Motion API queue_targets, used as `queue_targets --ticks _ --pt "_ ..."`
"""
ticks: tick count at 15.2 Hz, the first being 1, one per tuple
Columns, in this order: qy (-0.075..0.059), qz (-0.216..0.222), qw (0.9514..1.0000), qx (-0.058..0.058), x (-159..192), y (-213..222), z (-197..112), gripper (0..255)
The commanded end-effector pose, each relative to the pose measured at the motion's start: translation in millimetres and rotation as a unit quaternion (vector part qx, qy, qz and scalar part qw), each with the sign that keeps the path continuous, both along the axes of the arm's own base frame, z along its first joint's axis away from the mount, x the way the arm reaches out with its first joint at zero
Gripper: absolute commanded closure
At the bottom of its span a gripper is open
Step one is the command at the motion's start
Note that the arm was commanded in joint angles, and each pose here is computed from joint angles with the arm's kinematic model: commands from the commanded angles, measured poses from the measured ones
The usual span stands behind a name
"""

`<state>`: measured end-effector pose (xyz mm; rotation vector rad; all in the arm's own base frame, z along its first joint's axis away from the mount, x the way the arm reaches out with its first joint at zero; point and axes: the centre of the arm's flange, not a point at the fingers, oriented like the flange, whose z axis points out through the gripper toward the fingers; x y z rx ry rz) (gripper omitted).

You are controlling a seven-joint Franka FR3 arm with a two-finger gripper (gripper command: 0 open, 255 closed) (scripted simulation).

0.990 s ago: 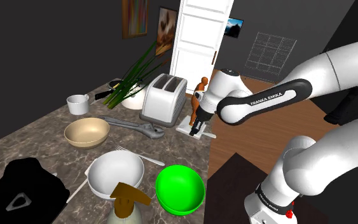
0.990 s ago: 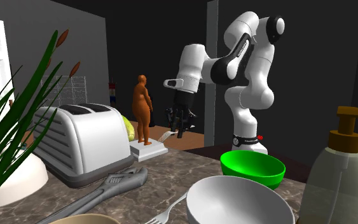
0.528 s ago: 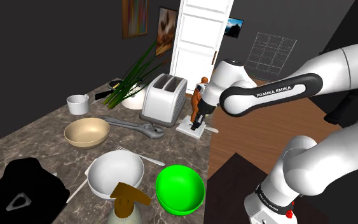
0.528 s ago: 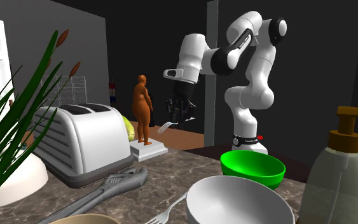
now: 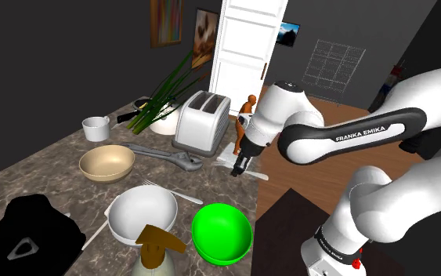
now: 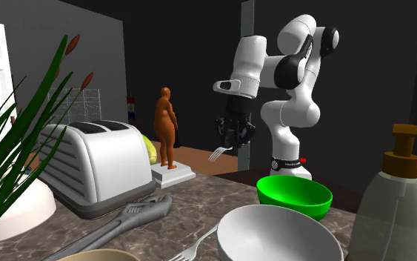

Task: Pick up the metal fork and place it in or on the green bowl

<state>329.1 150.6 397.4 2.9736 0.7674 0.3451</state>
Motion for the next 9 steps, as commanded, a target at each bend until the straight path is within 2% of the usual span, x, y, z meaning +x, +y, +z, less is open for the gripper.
queue_targets --ticks 1,9 --pt "0.000 -0.001 1.0000 0.000 -15 22 -6 255" --pt "0.000 -0.001 1.0000 0.000 -71 111 -16 255"
